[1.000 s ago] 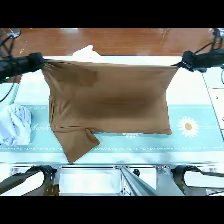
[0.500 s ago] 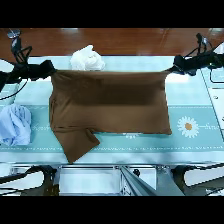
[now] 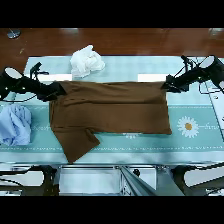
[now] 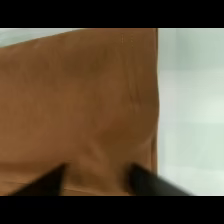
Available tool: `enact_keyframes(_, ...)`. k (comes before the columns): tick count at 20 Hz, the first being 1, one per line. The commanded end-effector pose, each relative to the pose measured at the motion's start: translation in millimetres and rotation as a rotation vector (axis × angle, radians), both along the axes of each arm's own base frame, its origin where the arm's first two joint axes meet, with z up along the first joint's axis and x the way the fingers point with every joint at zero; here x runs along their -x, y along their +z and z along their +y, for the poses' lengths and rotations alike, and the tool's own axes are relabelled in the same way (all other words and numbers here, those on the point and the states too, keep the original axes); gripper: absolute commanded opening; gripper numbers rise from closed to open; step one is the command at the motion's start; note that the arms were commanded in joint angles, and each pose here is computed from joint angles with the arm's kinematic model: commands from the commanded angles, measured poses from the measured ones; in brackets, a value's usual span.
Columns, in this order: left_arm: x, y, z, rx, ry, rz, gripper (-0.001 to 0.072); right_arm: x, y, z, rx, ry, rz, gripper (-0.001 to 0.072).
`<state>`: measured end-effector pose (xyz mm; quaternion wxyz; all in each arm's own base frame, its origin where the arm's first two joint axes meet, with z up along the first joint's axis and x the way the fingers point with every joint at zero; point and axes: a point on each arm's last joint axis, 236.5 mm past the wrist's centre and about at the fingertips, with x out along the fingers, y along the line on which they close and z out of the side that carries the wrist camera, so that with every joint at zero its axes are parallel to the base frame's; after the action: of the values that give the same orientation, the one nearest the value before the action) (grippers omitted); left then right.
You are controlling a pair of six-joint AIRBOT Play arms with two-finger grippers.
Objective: Fold the shirts.
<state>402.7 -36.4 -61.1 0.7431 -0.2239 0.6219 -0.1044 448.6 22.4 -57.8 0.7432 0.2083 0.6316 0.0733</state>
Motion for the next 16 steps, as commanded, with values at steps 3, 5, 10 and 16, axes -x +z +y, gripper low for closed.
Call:
enact_keyframes(3,58.0,6.7,52.0,-0.079,-0.024,0.194,0.0704,43.6,34.2,-57.2,0.1,0.035,0.094,0.0616)
enact_keyframes(5,88.9,7.1,68.4,-0.058,0.055,0.223,0.0704,72.7,42.0,-95.3,0.146,-0.054,0.106,0.0616)
enact_keyframes(10,150.4,-17.9,47.5,0.124,0.302,0.167,0.0704,134.7,15.2,-57.8,-0.089,-0.284,0.014,0.0616)
enact_keyframes(16,190.4,-32.5,1.1,0.256,0.387,0.231,0.0703,174.6,-1.1,-13.2,-0.194,-0.284,-0.007,0.0616)
